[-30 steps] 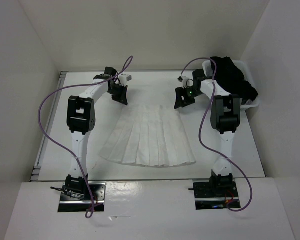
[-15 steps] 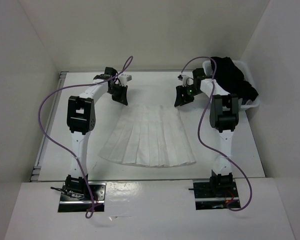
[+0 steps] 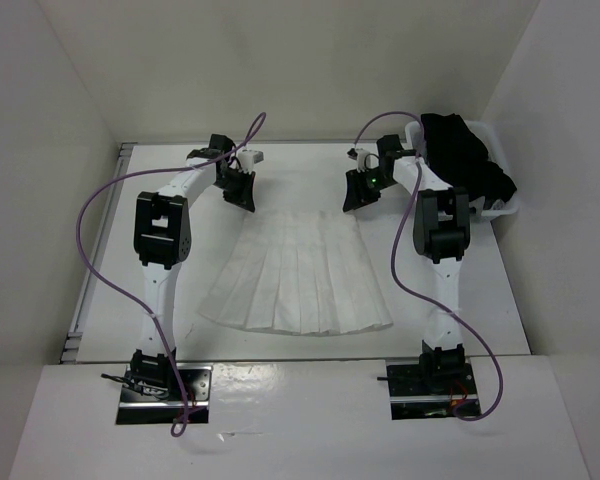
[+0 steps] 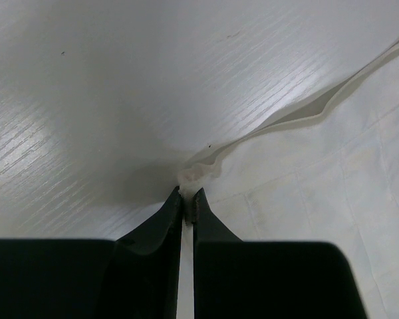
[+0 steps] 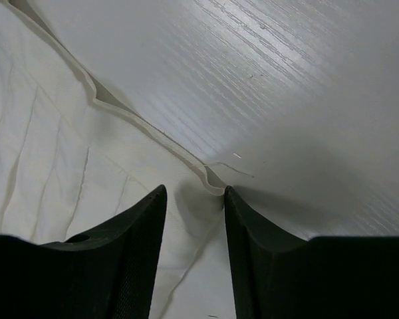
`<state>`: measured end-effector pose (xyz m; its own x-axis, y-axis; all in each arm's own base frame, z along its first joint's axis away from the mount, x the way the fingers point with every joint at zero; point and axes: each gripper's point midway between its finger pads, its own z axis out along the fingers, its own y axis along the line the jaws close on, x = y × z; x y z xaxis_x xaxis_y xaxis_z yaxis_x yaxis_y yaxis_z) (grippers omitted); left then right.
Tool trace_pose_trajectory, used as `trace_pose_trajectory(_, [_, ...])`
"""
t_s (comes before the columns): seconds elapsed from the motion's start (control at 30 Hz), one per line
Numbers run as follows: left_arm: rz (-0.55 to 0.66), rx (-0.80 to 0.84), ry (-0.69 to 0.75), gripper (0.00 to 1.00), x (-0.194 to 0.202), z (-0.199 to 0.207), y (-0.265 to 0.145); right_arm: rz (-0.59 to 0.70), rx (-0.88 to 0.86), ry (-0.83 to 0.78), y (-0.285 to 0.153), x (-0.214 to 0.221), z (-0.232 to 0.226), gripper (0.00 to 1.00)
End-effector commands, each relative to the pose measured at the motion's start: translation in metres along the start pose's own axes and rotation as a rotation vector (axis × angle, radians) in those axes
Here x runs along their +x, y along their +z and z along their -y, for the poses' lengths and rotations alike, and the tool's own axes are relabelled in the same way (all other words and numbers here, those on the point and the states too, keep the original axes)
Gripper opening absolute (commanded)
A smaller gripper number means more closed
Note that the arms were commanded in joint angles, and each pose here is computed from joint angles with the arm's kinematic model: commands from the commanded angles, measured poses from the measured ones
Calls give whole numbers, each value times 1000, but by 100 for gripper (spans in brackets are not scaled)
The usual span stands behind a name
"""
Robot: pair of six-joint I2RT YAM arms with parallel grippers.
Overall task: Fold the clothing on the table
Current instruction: Flatten the skirt out
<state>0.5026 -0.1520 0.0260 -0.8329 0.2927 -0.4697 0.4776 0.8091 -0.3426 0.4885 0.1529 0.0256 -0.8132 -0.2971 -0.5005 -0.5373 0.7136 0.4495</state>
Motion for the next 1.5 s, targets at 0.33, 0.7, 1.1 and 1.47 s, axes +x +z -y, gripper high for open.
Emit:
trace_pose_trajectory(0.33, [-68, -4, -6, 0, 19, -10, 11, -82, 63, 16, 14, 25, 15, 42])
trace_pose_trajectory(0.7, [-59, 0, -12, 0, 13, -14, 9, -108, 88, 5, 17, 28, 13, 16])
trace_pose_trajectory(1.1, [-34, -5, 29, 0, -11, -18, 4, -61, 171, -26, 2, -2, 22, 0])
trace_pose_trajectory(1.47, [97, -51, 80, 0, -74, -28, -37, 88, 281, -104, -45, -71, 16, 0])
